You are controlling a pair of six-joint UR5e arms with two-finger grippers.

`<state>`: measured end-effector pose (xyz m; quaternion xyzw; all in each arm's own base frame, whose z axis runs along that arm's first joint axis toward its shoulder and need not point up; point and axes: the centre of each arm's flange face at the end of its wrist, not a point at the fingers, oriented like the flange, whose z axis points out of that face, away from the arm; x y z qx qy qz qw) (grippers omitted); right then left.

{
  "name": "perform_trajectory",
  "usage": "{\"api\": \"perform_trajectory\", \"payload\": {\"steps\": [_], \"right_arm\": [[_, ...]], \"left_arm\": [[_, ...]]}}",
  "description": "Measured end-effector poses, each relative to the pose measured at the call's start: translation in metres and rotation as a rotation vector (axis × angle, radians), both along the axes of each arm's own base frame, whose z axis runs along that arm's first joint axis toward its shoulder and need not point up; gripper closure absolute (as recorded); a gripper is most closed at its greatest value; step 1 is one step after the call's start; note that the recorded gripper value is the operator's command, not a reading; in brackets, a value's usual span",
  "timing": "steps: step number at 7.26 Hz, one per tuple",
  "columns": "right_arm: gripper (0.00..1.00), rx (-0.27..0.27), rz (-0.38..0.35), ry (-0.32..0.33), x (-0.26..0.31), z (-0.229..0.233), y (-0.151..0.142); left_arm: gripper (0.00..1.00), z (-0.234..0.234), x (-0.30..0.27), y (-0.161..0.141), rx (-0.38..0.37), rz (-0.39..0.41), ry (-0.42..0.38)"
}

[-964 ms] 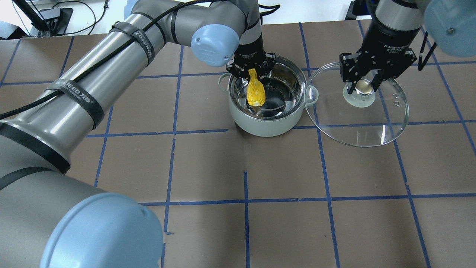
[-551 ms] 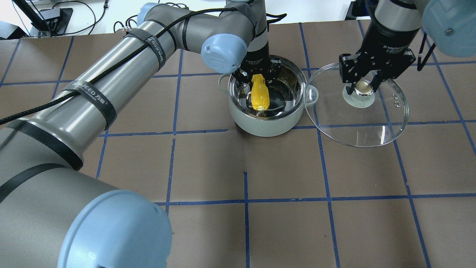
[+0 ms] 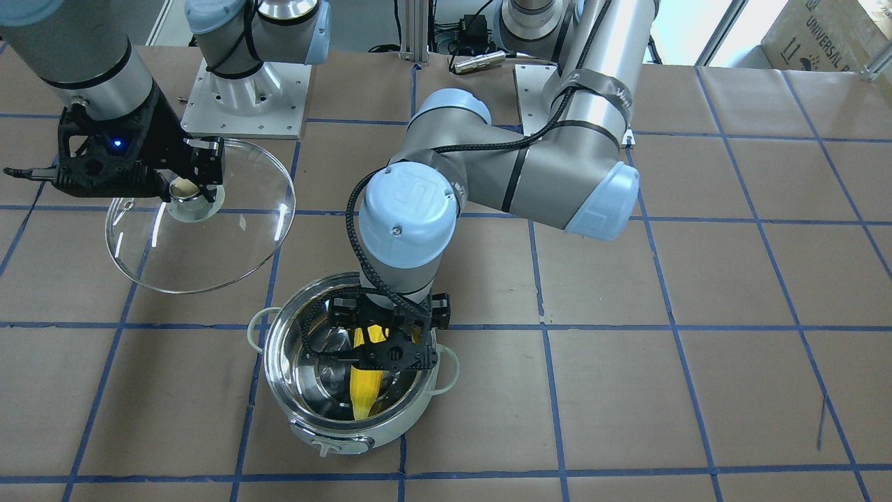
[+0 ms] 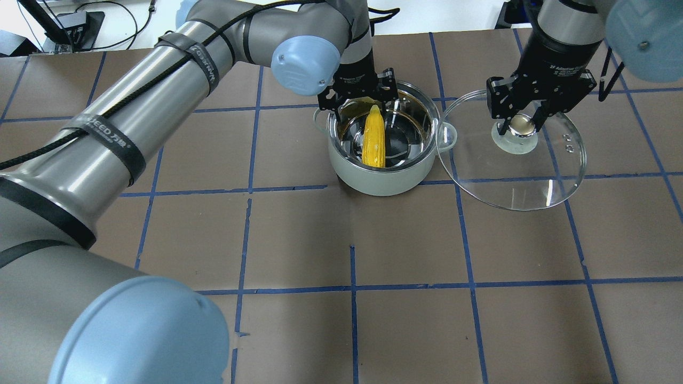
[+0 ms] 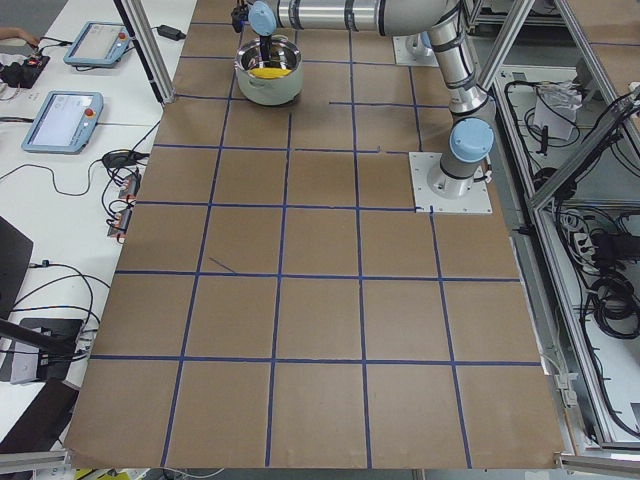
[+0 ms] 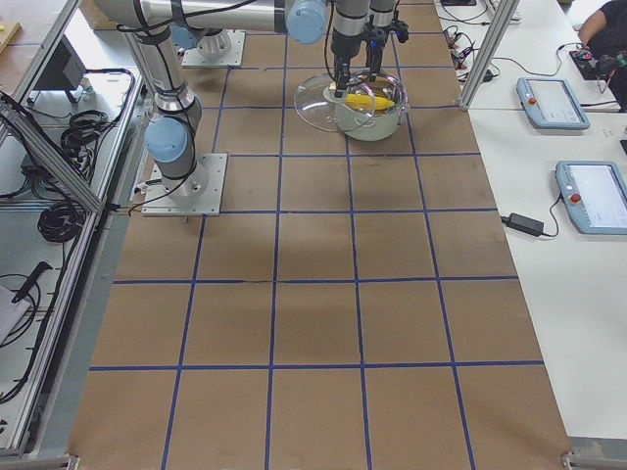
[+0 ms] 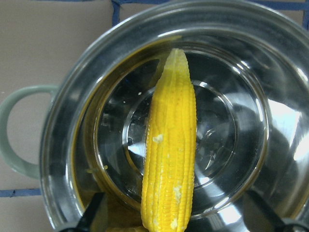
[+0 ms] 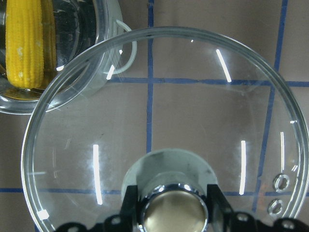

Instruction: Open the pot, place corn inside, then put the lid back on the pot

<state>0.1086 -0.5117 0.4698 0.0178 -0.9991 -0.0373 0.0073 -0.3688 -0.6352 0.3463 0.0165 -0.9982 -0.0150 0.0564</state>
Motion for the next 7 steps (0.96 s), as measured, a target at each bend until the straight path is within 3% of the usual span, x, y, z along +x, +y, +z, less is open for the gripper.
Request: {"api": "perform_trajectory", "payload": {"steps": [3,5,7], "right_arm": [[0.68,-0.035,0.035,-0.005,0.033,-0.009,-0.012],[0.67,-0.059,0.054,-0.004,0.07,-0.024,-0.024],[0.67,-0.067,0.08,0.003,0.096,-0.036,-0.057]], "left_arm": [[0.0,0.084,0.112,0.014,0.023,-0.081,-0.013],[0.0,0.134,0.197,0.06,0.034,-0.11,-0.039],[0.0,0.166,0.256,0.122,-0.007,-0.102,-0.043]]}}
